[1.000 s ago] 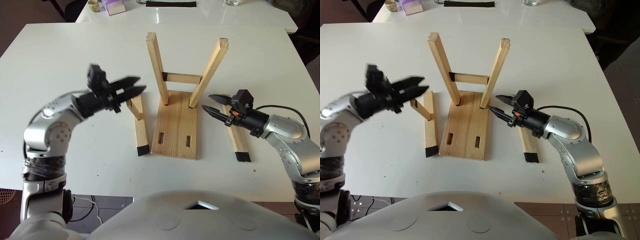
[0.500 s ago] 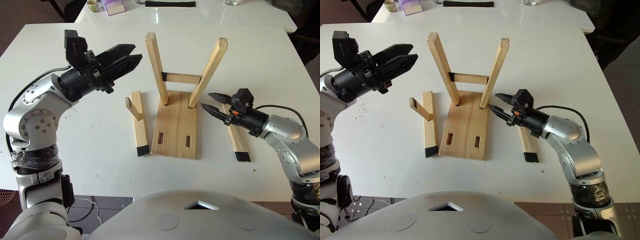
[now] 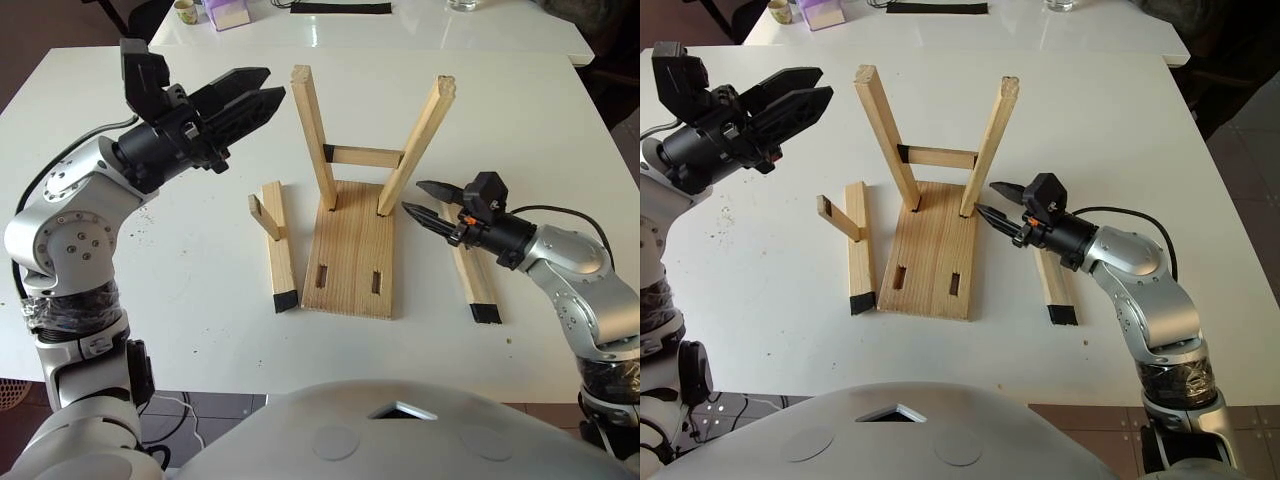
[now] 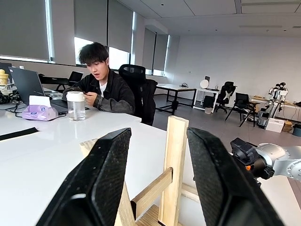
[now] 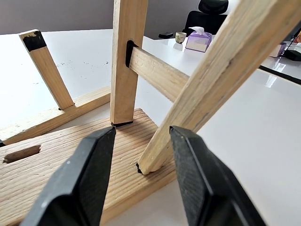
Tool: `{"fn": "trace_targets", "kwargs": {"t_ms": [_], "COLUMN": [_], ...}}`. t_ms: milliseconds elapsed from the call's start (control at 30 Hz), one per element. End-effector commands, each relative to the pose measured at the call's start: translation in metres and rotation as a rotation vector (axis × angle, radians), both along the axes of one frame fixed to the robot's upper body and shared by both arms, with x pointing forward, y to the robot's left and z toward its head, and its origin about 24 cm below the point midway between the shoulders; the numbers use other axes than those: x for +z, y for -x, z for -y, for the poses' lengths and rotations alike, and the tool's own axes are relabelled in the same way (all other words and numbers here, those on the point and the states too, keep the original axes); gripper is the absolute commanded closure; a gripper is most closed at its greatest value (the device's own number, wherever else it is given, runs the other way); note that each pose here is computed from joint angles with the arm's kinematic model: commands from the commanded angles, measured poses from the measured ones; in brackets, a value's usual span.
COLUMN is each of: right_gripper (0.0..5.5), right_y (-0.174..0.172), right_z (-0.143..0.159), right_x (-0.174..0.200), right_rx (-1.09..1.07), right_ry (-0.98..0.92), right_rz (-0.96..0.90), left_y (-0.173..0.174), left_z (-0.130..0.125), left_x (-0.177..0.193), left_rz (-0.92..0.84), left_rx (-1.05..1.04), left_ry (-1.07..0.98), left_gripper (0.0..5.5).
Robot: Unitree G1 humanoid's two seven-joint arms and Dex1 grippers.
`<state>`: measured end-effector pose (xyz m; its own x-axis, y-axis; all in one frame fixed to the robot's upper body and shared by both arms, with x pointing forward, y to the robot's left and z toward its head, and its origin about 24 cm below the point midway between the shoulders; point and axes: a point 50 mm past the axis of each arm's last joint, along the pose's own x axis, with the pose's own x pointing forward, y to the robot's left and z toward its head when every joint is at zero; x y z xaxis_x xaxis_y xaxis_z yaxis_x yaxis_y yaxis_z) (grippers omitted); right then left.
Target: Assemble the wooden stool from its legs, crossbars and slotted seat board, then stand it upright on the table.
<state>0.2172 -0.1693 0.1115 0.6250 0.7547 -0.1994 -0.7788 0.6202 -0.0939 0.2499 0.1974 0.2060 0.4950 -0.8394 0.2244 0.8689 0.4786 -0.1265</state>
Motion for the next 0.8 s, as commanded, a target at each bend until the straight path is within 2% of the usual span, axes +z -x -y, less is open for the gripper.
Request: {"fn": "trace_targets", "kwargs": {"t_ms": [33,167,233,367,500,600,700,800], "right_gripper": [3.39,3.39,3.39,3.39,3.39,3.39,3.39,3.39], "right_y": [-0.003,-0.002,-0.003,-0.004,-0.004,-0.002,0.003,0.011], "right_z": [0.005,0.009,0.01,0.013,0.015,0.018,0.025,0.032], "right_x": [0.003,0.0,0.0,0.001,0.003,0.005,0.008,0.01], "right_rx": [-0.028,-0.047,-0.046,-0.044,-0.047,-0.056,-0.088,-0.124], "right_ry": [-0.001,0.008,0.013,0.022,0.025,0.024,0.013,0.005], "right_rz": [0.02,0.008,0.007,0.01,0.014,0.02,0.025,0.02], "left_y": [-0.001,-0.001,0.0,-0.006,-0.002,0.018,0.049,0.074], "left_z": [0.003,0.005,0.004,0.006,0.01,0.016,0.021,0.023], "left_x": [-0.027,-0.09,-0.103,-0.073,-0.009,0.029,0.014,-0.031], "left_rz": [-0.102,-0.268,-0.288,-0.185,-0.002,0.102,0.017,-0.194], "left_rx": [0.032,0.113,0.137,0.137,0.104,0.03,-0.045,-0.057], "left_ry": [0.003,-0.065,-0.08,-0.02,0.056,0.039,-0.097,-0.2], "left_gripper": [3.3,3.3,3.3,3.3,3.3,3.3,3.3,3.3]}}
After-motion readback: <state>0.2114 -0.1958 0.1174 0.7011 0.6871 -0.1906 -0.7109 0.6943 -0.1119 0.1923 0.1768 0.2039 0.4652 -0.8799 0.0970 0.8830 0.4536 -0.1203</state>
